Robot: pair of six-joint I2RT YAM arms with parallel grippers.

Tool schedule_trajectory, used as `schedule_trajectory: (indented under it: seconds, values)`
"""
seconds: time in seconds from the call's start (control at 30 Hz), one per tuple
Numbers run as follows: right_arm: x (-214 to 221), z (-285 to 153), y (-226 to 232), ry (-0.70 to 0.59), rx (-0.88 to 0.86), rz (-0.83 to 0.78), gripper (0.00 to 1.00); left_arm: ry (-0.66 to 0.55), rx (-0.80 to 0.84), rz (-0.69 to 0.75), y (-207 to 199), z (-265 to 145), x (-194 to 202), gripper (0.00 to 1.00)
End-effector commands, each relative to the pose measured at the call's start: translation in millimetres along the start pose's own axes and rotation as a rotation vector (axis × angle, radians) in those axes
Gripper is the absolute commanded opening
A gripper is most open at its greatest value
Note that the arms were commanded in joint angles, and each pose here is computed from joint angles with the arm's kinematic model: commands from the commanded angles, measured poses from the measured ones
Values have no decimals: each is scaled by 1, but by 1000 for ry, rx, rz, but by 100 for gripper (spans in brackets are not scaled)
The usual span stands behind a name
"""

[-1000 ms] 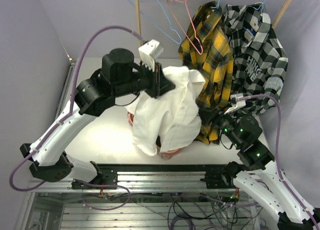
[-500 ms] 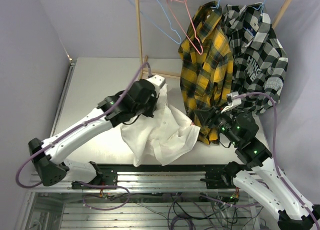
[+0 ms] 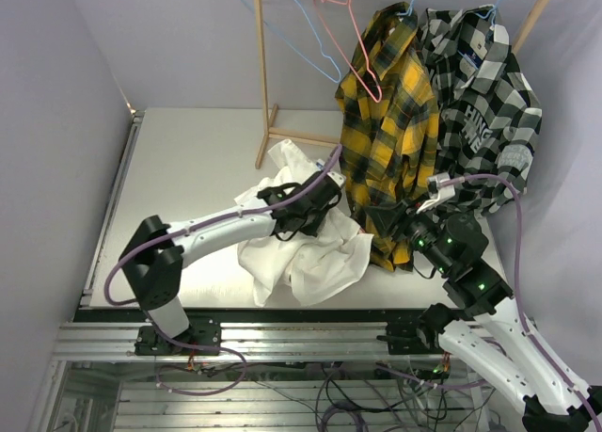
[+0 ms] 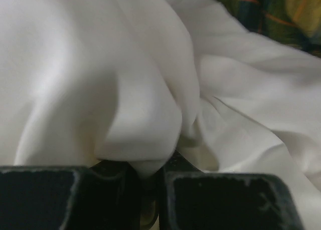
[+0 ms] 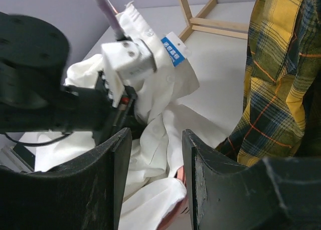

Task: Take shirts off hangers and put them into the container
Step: Place the shirt in the bin.

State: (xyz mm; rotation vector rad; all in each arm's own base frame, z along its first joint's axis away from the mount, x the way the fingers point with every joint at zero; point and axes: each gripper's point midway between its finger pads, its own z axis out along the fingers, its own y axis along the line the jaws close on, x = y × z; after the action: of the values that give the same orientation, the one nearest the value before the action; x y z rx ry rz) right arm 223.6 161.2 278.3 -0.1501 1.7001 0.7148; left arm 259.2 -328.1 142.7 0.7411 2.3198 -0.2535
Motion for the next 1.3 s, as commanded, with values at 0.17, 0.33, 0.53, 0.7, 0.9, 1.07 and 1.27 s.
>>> schedule_trajectory:
  seconds: [0.17,0.33,0.53,0.7,0.9,1.07,1.27]
  values:
    - [-5,-6,-5,-24,26,-14,45,88,-90,-110,5,31,42,7]
    - [-1,-3,-3,-7,14,-18,45,142,-55,-151,-5,48,65,27]
    - [-1,-4,-3,-2,18,-20,47,26,-24,-224,-5,25,41,70]
    - [0,-2,0,3,-2,-14,50,-100,-6,-274,2,-15,6,70]
    - [7,5,18,60,-101,-26,51,-281,3,-336,20,-79,-34,70]
    - [20,16,29,158,-159,-33,60,-436,-53,-380,52,-143,-58,70]
    - [36,29,74,278,-347,46,66,-627,-333,-446,131,-221,-49,74]
